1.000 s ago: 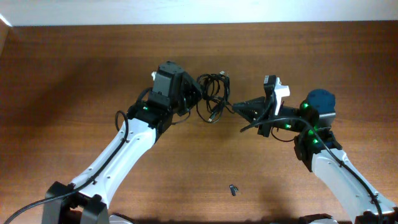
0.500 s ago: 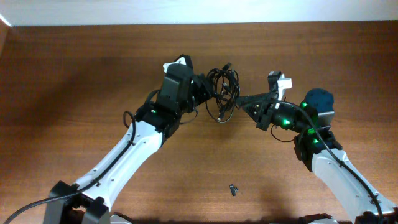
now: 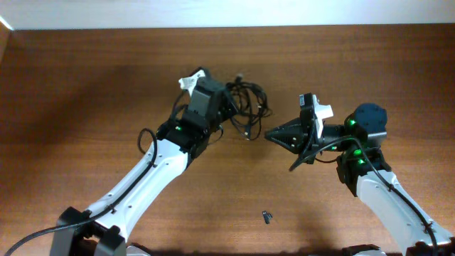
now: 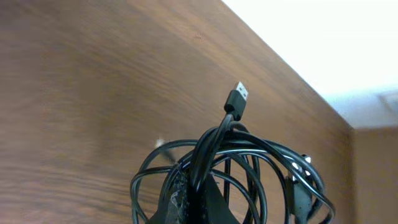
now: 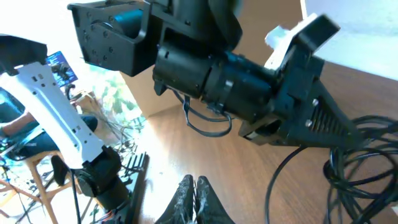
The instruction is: Untangle cables
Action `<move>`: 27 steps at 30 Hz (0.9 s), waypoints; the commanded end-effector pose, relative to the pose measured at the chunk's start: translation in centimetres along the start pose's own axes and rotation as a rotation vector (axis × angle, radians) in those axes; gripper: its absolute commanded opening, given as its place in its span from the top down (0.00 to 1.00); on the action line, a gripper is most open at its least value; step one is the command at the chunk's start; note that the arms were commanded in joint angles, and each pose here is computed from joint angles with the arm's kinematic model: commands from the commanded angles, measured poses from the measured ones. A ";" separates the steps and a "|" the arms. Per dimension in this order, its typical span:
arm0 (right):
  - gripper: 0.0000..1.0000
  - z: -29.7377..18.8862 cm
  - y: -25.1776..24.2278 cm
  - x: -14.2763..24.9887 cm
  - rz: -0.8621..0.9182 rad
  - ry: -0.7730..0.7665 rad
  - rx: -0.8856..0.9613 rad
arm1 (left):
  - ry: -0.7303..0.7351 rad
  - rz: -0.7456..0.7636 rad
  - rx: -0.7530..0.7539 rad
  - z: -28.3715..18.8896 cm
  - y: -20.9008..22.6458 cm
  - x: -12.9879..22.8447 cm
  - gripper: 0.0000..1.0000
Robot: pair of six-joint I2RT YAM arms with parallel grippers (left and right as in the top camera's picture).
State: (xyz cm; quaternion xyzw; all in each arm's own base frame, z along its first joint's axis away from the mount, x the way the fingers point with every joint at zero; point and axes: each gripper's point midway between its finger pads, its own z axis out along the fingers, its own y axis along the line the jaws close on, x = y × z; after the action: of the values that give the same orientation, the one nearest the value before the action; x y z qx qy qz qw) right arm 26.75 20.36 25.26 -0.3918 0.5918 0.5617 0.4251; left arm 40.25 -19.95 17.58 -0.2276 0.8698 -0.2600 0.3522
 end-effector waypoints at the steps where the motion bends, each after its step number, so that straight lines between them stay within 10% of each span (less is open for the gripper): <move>1: 0.96 -0.4 -0.6 -0.6 -0.013 -0.014 0.037 | -0.065 -0.134 -0.065 -0.4 1.4 -1.4 1.00; 4: 0.91 -1.9 -5.0 -0.1 0.197 -0.063 0.271 | -0.020 -0.067 -0.005 -0.4 0.1 -0.9 1.00; 6: 0.49 -3.1 -7.5 1.5 0.316 -0.065 0.421 | 0.022 0.059 0.106 -0.5 -2.2 -0.4 1.00; 8: 0.40 -3.2 -7.8 1.7 0.321 -0.064 0.441 | 0.050 0.181 0.195 -0.8 -3.8 0.2 1.00; 22: 0.41 -4.7 -10.2 3.7 0.391 -0.041 0.614 | 0.119 0.401 0.416 -2.1 -7.5 2.0 1.00; 27: 0.81 -4.7 -10.2 3.9 0.390 -0.034 0.613 | 0.107 0.350 0.419 -2.1 -7.8 1.5 1.00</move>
State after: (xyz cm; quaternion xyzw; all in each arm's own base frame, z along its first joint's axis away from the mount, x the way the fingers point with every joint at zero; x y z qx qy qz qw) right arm 34.57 15.29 17.99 -0.1126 0.7908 0.4416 0.4086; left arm 39.22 -26.05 21.68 0.0258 0.8493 -0.3668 0.3788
